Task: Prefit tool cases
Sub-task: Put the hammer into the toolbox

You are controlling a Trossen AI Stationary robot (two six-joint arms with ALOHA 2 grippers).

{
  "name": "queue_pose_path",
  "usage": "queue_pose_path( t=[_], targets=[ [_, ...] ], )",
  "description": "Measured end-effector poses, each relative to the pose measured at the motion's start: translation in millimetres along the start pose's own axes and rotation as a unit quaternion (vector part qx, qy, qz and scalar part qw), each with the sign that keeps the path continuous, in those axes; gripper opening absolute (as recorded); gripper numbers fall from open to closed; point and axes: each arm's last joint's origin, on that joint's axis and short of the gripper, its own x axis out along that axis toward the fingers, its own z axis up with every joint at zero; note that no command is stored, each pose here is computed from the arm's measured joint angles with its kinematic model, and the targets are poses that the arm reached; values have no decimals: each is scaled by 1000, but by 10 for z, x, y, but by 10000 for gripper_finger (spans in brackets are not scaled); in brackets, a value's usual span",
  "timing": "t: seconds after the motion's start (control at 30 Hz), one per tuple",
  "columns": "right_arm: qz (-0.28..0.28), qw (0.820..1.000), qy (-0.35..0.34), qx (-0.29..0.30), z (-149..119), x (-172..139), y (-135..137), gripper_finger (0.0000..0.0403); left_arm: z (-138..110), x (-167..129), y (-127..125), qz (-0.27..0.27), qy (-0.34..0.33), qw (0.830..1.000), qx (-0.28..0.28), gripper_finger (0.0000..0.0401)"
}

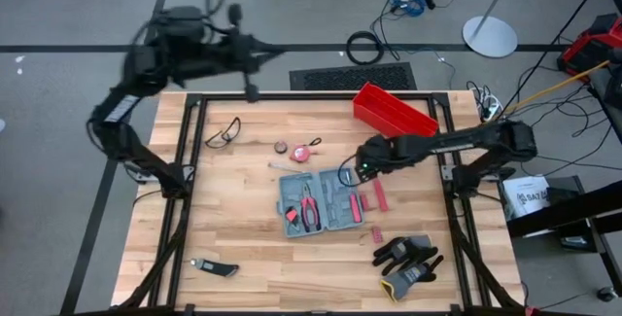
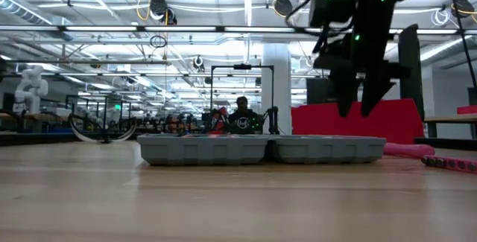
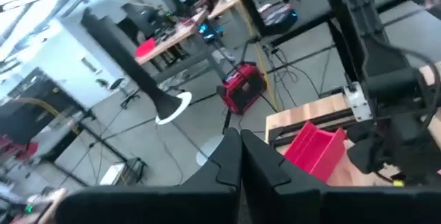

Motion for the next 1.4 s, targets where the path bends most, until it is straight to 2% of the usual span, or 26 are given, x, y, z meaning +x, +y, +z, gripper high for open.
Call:
queue_pose_path(
  t=[0.13, 0.3, 0.37, 0.47, 0.6, 0.63, 0.83, 0.97, 1.07, 1.17, 1.2, 1.3, 1.37, 1.4],
  targets=[
    [-11, 999, 36, -16, 33, 251, 75, 252, -9, -182, 3, -10, 11, 1000, -2, 11],
    [-64, 995, 73, -15, 23, 581, 113, 249, -119, -149, -71, -47, 64, 997, -3, 11],
    [-75, 993, 90, -20, 26, 691, 118, 235, -154, -117, -90, -57, 80, 995, -3, 11],
    [-64, 991, 115, -16, 46, 807, 144, 179, -229, -10, -138, -70, 101, 992, -3, 11],
    [-32, 991, 126, -28, 67, 839, 181, 43, -337, 147, -209, -88, 123, 988, 7, 11],
    [-29, 991, 124, -39, 69, 828, 180, 27, -358, 165, -223, -91, 127, 988, 8, 11],
    [-44, 993, 101, -45, 43, 731, 156, 26, -478, 249, -299, -108, 154, 982, 4, 11],
    [-20, 997, 59, -41, 38, 453, 89, 25, -517, 259, -324, -113, 162, 980, 3, 11],
    [47, 999, -13, -14, 117, 36, 44, 25, -525, 265, -327, -113, 163, 980, 2, 11],
    [84, 996, -41, -9, 23, -242, -123, 25, -526, 267, -330, -116, 162, 980, -6, 11],
    [113, 992, -57, -6, -13, -336, -169, 25, -530, 264, -327, -120, 161, 980, -8, 11],
    [219, 965, -142, 18, -140, -669, -306, 25, -579, 238, -342, -172, 158, 972, -24, 11],
    [262, 947, -186, 16, -317, -752, -437, 25, -636, 238, -357, -231, 139, 962, -43, 11],
    [295, 930, -220, 17, -397, -796, -475, 25, -671, 248, -373, -268, 122, 954, -51, 11]
  ],
)
